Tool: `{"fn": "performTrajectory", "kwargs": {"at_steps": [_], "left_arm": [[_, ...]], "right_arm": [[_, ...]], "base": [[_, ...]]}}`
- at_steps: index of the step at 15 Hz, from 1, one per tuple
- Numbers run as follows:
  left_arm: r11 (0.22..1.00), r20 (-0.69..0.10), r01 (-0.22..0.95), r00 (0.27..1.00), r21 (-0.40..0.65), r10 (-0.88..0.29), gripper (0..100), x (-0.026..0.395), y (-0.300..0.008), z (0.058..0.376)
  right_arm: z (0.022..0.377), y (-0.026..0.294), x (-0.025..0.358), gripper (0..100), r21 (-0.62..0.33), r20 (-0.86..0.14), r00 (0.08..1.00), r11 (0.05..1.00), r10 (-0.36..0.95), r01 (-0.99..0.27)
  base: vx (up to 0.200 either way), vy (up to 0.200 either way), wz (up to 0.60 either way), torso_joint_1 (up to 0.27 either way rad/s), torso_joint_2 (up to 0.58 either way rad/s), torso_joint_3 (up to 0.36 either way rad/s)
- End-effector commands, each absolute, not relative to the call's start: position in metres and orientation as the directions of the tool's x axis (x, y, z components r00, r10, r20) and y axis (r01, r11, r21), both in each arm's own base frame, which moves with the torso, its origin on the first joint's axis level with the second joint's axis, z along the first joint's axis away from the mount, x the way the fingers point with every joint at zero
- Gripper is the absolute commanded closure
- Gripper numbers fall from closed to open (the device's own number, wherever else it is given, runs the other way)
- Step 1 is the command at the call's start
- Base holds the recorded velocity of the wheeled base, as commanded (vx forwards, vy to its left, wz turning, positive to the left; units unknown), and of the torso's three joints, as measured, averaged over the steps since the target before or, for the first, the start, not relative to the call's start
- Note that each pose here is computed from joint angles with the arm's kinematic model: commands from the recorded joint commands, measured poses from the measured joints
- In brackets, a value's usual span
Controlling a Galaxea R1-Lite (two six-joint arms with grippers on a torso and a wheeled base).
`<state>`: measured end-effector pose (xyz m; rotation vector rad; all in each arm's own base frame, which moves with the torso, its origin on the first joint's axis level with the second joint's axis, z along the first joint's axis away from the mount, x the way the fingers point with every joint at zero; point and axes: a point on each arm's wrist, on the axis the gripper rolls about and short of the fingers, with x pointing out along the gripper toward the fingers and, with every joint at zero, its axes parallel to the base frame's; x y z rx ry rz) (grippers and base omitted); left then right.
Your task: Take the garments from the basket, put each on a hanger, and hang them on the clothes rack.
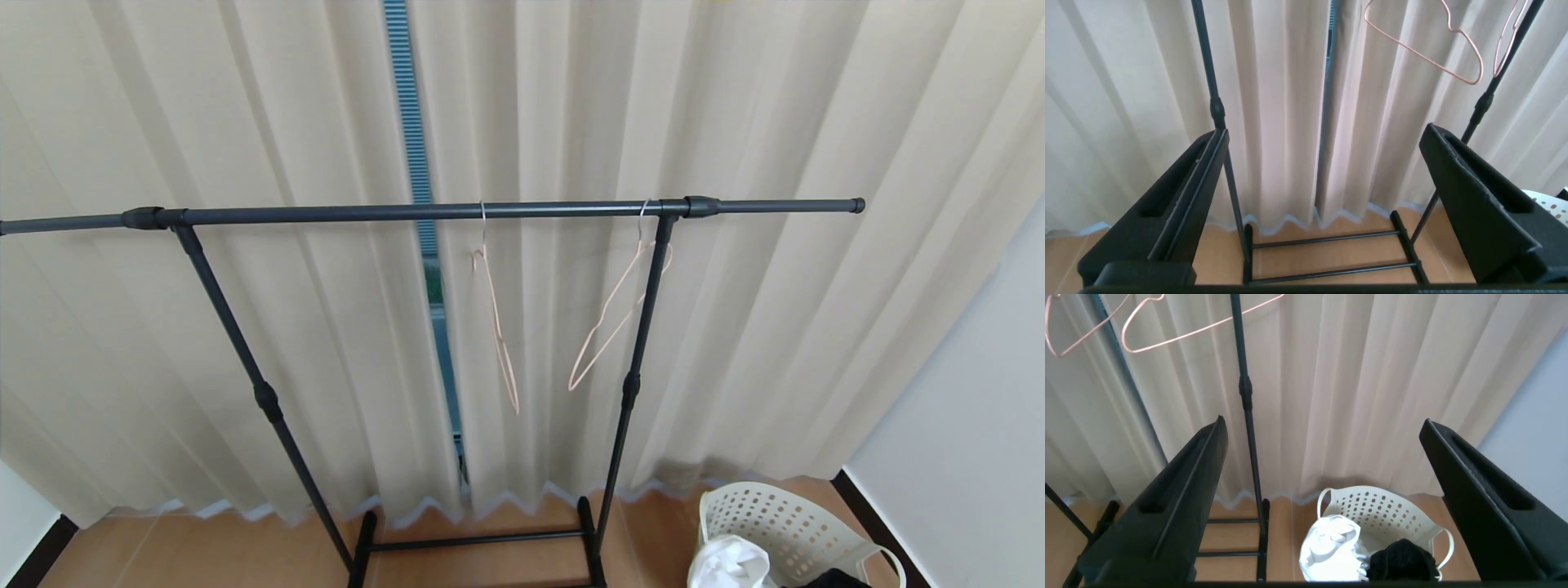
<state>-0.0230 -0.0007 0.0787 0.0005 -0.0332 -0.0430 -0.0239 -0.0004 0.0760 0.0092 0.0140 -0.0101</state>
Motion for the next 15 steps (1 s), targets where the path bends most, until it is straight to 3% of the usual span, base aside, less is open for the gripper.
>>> {"fn": "performTrajectory", "kwargs": {"at_steps": [1, 15], "left_arm": [[0.999, 0.032, 0.041, 0.999, 0.0, -0.041, 0, -0.0229, -0.0007, 0.0788], [0.999, 0.032, 0.046, 0.998, 0.006, -0.046, 0, -0.0229, -0.0008, 0.0788]], "right_arm": [[0.076, -0.0004, -0.0238, 0, 0.007, -0.015, 1.0, 1.0, -0.008, 0.008], [0.0759, -0.0002, -0.0238, 0, -0.005, -0.017, 1.0, 1.0, 0.002, -0.002]], "base": [[0.0, 0.0, 0.0, 0.0, 0.0, 0.0], [0.0, 0.0, 0.0, -0.007, 0.01, 0.008]]}}
